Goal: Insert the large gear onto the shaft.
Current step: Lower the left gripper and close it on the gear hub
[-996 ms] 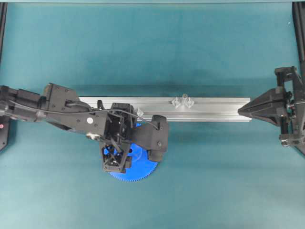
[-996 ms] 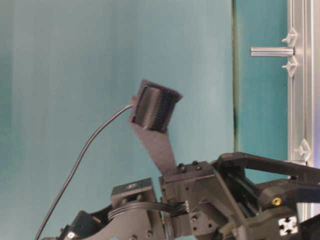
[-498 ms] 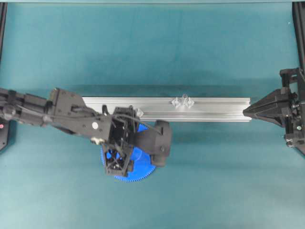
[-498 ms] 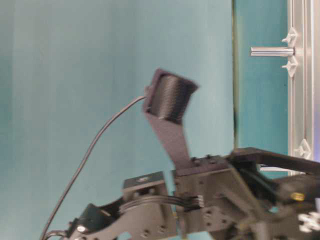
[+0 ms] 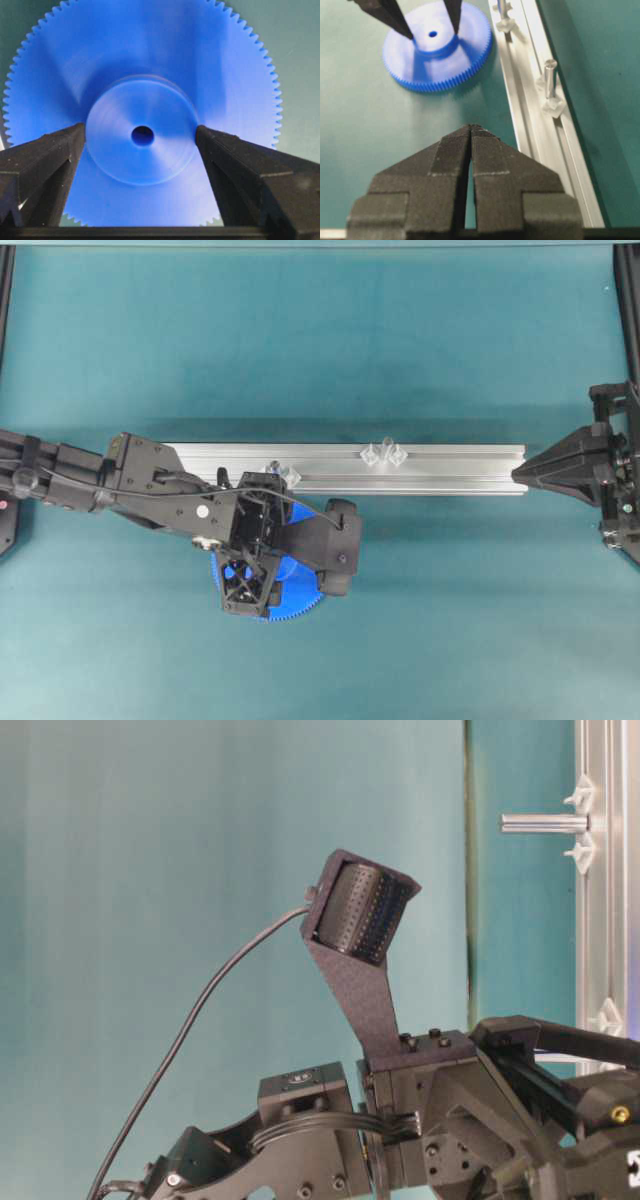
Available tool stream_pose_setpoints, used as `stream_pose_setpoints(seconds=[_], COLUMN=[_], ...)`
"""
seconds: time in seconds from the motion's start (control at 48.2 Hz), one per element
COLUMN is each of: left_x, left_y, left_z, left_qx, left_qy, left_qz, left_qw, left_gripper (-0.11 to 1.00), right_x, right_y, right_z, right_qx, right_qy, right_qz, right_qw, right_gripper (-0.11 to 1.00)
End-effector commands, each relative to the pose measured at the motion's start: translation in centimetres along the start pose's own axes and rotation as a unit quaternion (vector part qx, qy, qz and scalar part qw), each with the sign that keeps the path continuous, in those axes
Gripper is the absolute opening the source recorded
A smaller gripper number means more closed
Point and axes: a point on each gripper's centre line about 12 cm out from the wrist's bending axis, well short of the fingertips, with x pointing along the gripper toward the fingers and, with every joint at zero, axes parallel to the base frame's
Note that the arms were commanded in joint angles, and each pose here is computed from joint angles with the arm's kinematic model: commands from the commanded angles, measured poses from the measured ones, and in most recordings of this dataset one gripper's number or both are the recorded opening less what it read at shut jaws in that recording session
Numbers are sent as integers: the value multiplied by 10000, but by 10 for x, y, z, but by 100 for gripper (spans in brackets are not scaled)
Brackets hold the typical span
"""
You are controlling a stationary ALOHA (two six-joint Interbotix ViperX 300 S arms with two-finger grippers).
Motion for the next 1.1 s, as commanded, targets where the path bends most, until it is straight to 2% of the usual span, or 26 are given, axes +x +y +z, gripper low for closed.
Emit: stream_pose_setpoints(seconds=[0.0, 0.581, 0.809, 1.079], left_x=[-5, 9, 8, -2], left_y=[-2, -2, -2, -2], left_z=[7, -6, -6, -2], left_qx=[11, -1, 22, 73], left_qy=[-154, 99, 0, -131], left_qz=[-4, -3, -5, 0], left_qw=[9999, 10000, 10000, 9999], left_gripper=[93, 93, 79, 79], right_x=[0, -1, -1, -1], right_y=[1, 1, 1, 1], right_z=[4, 4, 4, 4], right_qx=[41, 49, 49, 49], right_qy=[-62, -62, -62, -77], right_qz=[5, 6, 6, 8], right_qw=[10000, 10000, 10000, 10000], right_gripper=[6, 6, 6, 6])
